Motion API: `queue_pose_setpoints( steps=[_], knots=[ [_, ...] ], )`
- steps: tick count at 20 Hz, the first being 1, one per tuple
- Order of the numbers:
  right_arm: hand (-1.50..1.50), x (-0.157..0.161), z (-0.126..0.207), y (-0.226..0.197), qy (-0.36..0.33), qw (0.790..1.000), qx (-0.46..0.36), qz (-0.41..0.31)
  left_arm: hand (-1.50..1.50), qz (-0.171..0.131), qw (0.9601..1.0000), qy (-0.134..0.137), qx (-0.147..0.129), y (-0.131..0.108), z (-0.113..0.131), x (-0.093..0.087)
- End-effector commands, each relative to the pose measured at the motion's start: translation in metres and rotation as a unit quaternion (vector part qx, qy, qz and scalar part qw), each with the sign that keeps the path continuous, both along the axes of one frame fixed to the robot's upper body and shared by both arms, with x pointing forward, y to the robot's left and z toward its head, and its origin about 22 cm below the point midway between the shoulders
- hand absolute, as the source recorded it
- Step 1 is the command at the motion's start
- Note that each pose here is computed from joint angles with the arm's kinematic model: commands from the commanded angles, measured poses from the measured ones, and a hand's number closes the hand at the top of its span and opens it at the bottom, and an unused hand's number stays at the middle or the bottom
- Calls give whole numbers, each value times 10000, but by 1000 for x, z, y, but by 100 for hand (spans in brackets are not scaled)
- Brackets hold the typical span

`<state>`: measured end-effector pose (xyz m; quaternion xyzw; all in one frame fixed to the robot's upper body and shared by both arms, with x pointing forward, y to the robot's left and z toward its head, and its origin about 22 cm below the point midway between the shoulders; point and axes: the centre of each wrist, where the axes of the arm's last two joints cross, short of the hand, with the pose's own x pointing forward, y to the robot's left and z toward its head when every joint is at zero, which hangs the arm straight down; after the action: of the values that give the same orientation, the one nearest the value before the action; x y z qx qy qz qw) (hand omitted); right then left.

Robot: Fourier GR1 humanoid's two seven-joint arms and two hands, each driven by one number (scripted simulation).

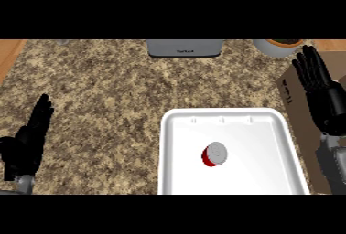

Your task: Pick the can from the tray and place it in the cardboard box

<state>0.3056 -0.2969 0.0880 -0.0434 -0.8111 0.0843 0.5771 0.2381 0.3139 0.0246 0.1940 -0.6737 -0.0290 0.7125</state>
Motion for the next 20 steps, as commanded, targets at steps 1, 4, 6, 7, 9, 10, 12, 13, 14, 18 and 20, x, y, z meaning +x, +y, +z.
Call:
queue_pose_setpoints(
  steps=[1,4,6,7,9,10,12,13,14,18,20],
  knots=[
    [150,-10,-32,9,339,9991,221,-138,0,-95,9997,35,-202,-20,11,13],
    [150,-25,-36,-49,500,9915,870,-828,0,-217,9955,-256,-890,-25,10,7],
    [150,-29,-37,-72,660,9830,1269,-1154,0,-401,9891,-514,-1322,-28,36,15],
    [150,-32,-5,-86,965,9616,-2457,-759,0,-440,9906,-375,-1242,-38,23,15],
    [150,-57,-93,-65,1653,9692,-763,-1659,0,-603,9837,-329,-1664,-47,20,13],
    [-150,-61,-100,-62,1286,9760,-590,-1657,0,-507,9844,-283,-1663,-42,19,16],
    [-150,-41,-84,-43,549,9823,-994,-1490,0,-588,9839,-298,-1662,-49,21,11],
    [-150,-54,-87,-60,410,9846,-1128,-1273,0,-691,9835,-287,-1646,-47,39,15],
    [-150,-50,-81,-35,118,9885,-1118,-1012,0,-541,9845,-272,-1644,-52,28,32],
    [-150,-49,-21,-63,667,9712,-2259,-347,0,-573,9835,-225,-1701,-52,19,15],
    [-150,-47,-5,-72,921,9522,-2912,-19,0,-587,9824,-284,-1751,-60,39,25]
  ],
)
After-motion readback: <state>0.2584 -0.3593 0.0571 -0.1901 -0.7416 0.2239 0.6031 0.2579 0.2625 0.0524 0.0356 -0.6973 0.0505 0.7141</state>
